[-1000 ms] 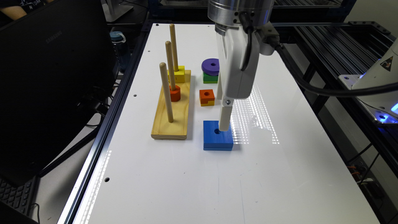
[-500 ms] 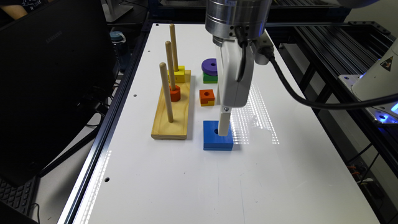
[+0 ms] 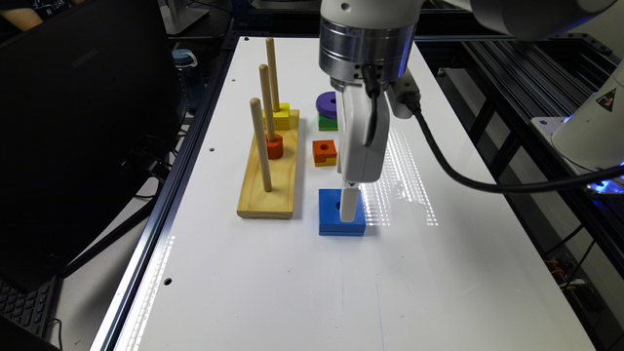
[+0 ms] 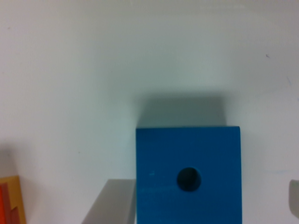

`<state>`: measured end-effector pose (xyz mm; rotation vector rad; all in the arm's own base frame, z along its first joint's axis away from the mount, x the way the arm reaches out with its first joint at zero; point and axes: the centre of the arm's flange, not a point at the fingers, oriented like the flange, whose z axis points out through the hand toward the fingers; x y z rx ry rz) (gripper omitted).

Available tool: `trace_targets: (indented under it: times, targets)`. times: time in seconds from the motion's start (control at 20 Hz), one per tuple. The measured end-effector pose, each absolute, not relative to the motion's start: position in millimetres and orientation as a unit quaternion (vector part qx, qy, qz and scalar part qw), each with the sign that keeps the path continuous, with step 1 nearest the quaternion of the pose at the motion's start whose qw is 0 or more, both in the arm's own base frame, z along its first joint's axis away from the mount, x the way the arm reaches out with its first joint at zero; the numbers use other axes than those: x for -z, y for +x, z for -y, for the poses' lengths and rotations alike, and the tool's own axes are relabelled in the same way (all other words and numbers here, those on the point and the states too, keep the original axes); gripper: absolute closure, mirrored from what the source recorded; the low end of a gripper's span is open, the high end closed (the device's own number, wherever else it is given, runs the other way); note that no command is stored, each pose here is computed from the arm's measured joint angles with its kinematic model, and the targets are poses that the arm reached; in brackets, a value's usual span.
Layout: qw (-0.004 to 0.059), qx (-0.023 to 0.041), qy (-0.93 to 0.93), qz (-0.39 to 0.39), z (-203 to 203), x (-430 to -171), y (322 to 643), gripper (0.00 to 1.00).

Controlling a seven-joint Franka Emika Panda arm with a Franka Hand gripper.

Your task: Pick up blue block.

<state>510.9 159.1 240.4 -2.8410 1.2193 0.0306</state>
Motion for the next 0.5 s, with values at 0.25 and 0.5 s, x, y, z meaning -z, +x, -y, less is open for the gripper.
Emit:
trace_targets:
  times: [0.25, 0.5]
  targets:
    - [0.0270, -0.0046, -0.918, -0.396, -156.1, -243.5, 517.3, 0.00]
    - [0.0273, -0.0025, -0.918, -0.396, -155.2, -242.4, 523.1, 0.00]
